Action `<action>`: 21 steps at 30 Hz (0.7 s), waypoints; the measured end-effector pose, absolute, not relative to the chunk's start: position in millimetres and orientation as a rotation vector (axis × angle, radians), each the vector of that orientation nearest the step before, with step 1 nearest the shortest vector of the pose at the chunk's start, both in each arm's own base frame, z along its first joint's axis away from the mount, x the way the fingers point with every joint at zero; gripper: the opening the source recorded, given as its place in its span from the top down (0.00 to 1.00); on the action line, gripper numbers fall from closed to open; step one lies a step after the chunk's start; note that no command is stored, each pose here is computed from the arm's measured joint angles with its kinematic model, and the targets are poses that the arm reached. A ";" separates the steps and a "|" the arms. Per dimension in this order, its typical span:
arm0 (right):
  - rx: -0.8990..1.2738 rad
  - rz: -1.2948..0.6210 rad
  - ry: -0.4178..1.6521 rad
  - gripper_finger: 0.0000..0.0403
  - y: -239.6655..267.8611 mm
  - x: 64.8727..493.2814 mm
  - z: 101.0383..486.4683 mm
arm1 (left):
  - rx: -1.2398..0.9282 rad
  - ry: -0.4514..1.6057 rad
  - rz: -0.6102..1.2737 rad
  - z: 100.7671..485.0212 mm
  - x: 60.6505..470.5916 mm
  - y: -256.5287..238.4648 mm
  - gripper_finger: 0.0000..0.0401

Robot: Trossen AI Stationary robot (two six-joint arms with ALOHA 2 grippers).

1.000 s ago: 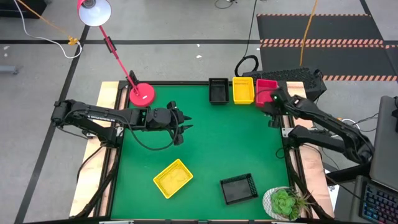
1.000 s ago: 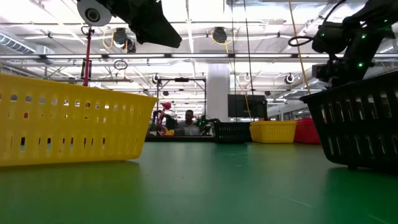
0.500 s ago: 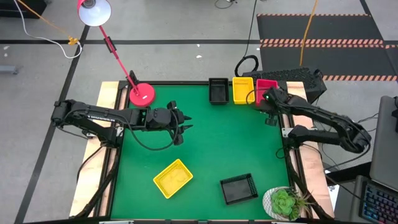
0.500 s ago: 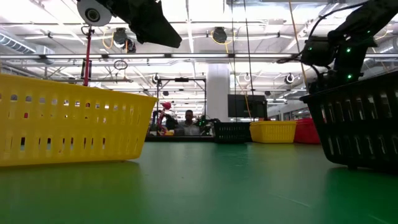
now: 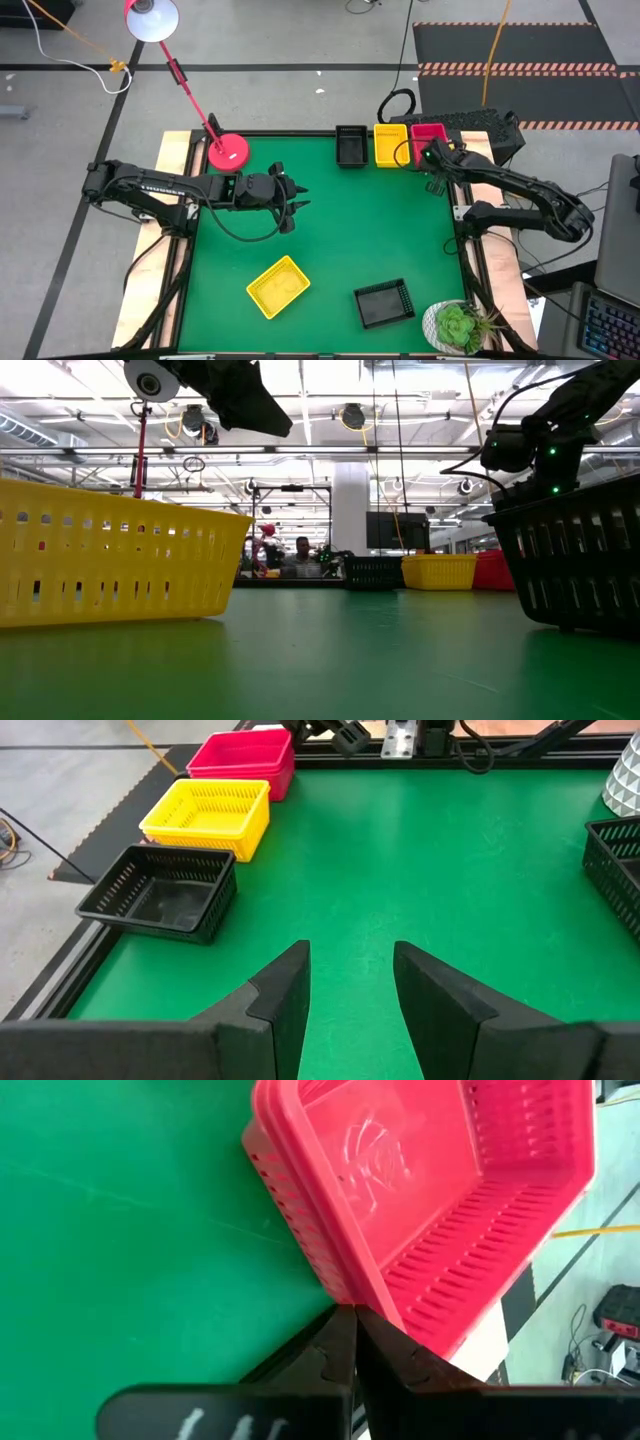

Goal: Stack baskets by color
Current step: Stack the left red bin on the right stacked red bins, then stack the bottom yellow bin on the top stacked yellow bins

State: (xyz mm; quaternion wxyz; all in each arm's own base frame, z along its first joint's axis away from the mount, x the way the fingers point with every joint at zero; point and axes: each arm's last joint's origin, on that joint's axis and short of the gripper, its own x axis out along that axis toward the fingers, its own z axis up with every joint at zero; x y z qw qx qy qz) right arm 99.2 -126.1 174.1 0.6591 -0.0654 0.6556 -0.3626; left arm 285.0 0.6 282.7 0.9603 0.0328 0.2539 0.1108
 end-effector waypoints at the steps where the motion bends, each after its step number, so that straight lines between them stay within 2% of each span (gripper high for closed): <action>1: -0.148 -0.821 1.483 1.00 -126.2 99.3 174.0 | 0.066 0.514 0.225 282.7 285.0 0.6 0.63; 10: -0.099 -0.849 1.456 1.00 -121.6 100.1 184.4 | 0.060 0.514 0.222 282.7 285.0 -0.7 0.63; 15: 0.008 -0.783 1.344 1.00 -109.4 104.3 204.7 | 0.067 0.512 0.214 282.8 285.1 -2.7 0.63; 21: -0.035 -0.712 1.232 1.00 -92.5 114.2 225.1 | 0.068 0.501 0.213 283.8 285.6 -2.7 0.63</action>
